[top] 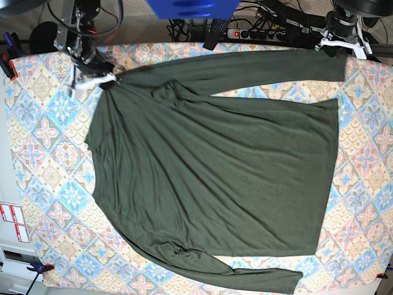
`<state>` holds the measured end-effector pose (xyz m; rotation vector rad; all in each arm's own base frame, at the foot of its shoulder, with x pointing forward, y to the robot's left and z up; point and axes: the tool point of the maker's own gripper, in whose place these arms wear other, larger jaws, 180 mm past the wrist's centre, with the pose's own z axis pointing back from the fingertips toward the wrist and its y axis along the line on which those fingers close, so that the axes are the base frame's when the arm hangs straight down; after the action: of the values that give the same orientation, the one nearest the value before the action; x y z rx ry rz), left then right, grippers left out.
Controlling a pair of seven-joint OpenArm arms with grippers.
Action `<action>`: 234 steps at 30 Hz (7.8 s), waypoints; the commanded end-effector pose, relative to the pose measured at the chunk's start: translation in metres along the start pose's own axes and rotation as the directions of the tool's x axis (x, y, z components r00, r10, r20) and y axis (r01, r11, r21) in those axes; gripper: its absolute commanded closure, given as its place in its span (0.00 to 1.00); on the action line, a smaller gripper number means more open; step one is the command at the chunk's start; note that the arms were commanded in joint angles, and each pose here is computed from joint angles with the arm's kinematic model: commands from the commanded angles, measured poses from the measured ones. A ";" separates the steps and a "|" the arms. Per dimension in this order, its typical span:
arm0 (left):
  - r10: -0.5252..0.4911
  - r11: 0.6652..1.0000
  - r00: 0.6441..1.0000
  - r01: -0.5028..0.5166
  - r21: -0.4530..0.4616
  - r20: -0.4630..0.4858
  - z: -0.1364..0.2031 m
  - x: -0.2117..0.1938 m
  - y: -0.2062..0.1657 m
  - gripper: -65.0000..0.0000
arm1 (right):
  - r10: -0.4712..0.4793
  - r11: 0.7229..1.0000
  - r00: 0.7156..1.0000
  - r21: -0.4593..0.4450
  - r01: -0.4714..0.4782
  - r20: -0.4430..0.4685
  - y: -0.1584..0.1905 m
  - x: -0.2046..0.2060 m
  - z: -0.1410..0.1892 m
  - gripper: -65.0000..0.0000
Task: Fold the T-shirt properly
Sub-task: 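Grasp the hem corner with the right gripper and pull it outward, then hold the hem with both grippers and lift it off the table, then carry the lifted hem with both grippers toward the collar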
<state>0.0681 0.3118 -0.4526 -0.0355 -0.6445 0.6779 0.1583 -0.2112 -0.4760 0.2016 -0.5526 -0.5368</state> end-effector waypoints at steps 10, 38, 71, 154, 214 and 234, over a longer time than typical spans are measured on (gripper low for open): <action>-0.071 0.997 0.997 0.071 -0.015 0.035 0.018 0.013 -0.004 1.00 | 0.040 0.999 0.997 -0.013 -0.039 0.072 -0.003 0.018 0.024 1.00; -0.094 0.995 0.993 0.090 -0.047 -0.076 0.012 -0.026 -0.026 0.74 | 0.054 0.998 0.994 0.011 -0.056 0.095 0.009 0.027 0.027 1.00; -0.174 0.982 0.981 0.168 -0.082 -0.083 0.011 -0.018 -0.032 0.48 | 0.054 0.998 0.994 0.015 -0.056 0.093 0.010 0.027 0.026 1.00; -0.203 0.929 0.935 0.278 -0.246 0.292 -0.002 0.118 -0.158 1.00 | 0.061 0.992 0.981 0.100 -0.081 0.186 0.053 0.072 0.013 1.00; -0.197 0.957 0.977 0.211 -0.201 0.085 -0.026 0.068 -0.125 0.37 | -0.051 0.998 0.959 0.036 0.043 0.278 0.017 0.122 0.003 1.00; -0.129 0.978 0.991 0.130 -0.163 0.014 -0.059 0.052 -0.111 0.37 | -0.037 0.998 0.965 0.058 0.023 0.261 0.029 0.117 -0.001 1.00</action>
<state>0.1890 0.2616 -0.4537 -0.1476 -0.6648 0.5090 0.2476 -0.2442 -0.4269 0.1967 -0.7772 -0.5957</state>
